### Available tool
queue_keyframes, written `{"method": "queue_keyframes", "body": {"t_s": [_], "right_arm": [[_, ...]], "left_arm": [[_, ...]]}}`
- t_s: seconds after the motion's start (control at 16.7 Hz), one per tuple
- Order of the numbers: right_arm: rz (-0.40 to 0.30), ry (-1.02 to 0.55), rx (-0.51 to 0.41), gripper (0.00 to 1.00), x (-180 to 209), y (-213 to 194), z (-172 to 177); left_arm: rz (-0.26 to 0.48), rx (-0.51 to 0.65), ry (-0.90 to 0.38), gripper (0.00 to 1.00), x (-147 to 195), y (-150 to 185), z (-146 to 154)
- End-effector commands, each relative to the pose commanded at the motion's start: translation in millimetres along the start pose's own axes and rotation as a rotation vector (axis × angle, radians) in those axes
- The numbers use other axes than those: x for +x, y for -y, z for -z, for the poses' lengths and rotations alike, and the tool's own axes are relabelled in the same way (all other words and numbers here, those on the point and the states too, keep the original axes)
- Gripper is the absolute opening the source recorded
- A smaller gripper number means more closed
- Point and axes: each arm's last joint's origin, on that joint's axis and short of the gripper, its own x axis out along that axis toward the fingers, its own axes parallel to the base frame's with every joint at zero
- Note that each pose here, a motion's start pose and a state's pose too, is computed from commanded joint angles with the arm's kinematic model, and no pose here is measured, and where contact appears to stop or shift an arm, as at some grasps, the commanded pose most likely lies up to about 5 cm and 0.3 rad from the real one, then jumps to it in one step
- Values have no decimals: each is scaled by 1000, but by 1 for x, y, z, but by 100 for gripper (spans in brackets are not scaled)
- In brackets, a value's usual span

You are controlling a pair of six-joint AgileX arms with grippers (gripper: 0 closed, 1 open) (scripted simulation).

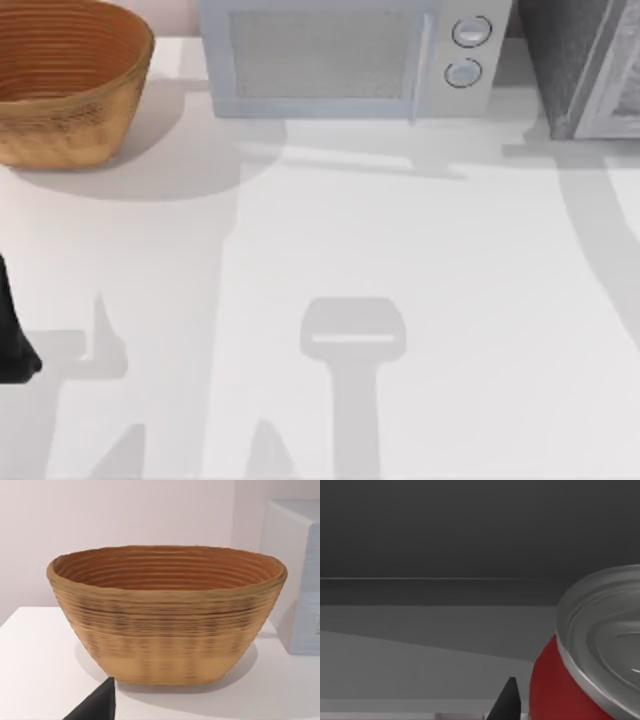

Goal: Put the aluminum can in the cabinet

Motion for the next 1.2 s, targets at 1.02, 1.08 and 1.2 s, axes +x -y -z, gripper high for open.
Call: {"method": "queue_keyframes", "body": {"t_s": [1.02, 1.08, 1.2], "right_arm": [[-3, -4, 0, 0, 67, -14, -40], [-2, -2, -1, 0, 77, -14, -44], [1, 3, -3, 0, 98, -14, -52]], "left_arm": [[0, 0, 0, 100, 0, 0, 0], [0, 0, 0, 100, 0, 0, 0], [0, 0, 0, 100, 0, 0, 0]]}}
